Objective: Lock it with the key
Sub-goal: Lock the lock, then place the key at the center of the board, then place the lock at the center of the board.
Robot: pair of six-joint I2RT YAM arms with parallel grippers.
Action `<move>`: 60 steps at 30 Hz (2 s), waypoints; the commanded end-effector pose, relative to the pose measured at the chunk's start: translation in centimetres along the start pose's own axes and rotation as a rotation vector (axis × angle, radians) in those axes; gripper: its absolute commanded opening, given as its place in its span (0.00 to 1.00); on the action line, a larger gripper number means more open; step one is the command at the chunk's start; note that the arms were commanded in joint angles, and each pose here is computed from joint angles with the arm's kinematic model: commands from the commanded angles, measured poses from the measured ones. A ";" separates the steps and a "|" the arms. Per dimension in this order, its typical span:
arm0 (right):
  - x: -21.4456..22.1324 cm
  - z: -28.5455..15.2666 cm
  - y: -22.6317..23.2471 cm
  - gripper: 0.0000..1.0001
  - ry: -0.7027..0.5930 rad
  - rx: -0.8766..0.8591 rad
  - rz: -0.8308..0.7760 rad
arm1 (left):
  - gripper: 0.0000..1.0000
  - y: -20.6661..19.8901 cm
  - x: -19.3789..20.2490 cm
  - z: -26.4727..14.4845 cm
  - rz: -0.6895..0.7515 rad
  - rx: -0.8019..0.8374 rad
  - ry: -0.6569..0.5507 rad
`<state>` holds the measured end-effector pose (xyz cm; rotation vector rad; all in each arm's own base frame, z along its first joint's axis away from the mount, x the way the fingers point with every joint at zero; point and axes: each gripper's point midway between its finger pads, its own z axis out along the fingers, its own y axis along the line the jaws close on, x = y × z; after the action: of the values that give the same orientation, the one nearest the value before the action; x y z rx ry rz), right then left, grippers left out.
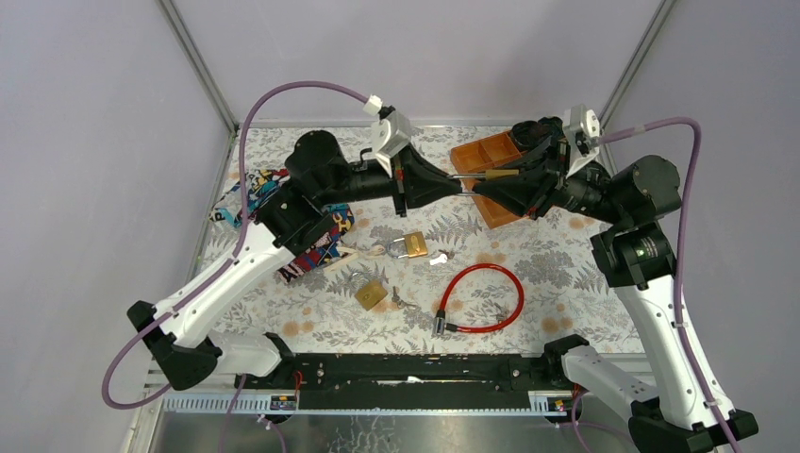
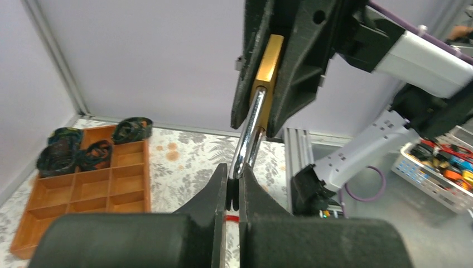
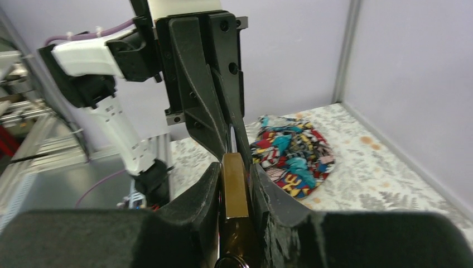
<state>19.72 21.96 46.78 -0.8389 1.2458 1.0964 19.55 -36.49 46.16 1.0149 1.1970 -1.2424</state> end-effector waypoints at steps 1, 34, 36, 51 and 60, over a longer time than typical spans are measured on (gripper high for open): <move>4.9 2.8 -2.1 0.00 0.103 -0.016 0.227 | 0.00 -12.0 1.0 0.7 0.013 0.512 -0.020; 8.9 -6.6 0.8 0.84 0.519 0.131 -0.095 | 0.00 -1.6 4.9 -8.4 0.199 0.087 0.202; 8.8 -5.7 1.2 0.84 0.488 0.075 -0.086 | 0.00 -1.8 5.1 -8.5 0.203 0.097 0.208; 10.8 -2.9 0.2 0.62 0.510 -0.026 -0.066 | 0.00 -2.5 4.7 -8.1 0.193 0.154 0.195; 12.5 -3.2 1.6 0.00 0.531 -0.099 -0.030 | 0.00 -3.0 3.8 -8.0 0.210 0.189 0.175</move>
<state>17.59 21.26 34.51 -1.2352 1.6481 0.9136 16.95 -29.23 36.65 1.3400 1.3217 -1.1358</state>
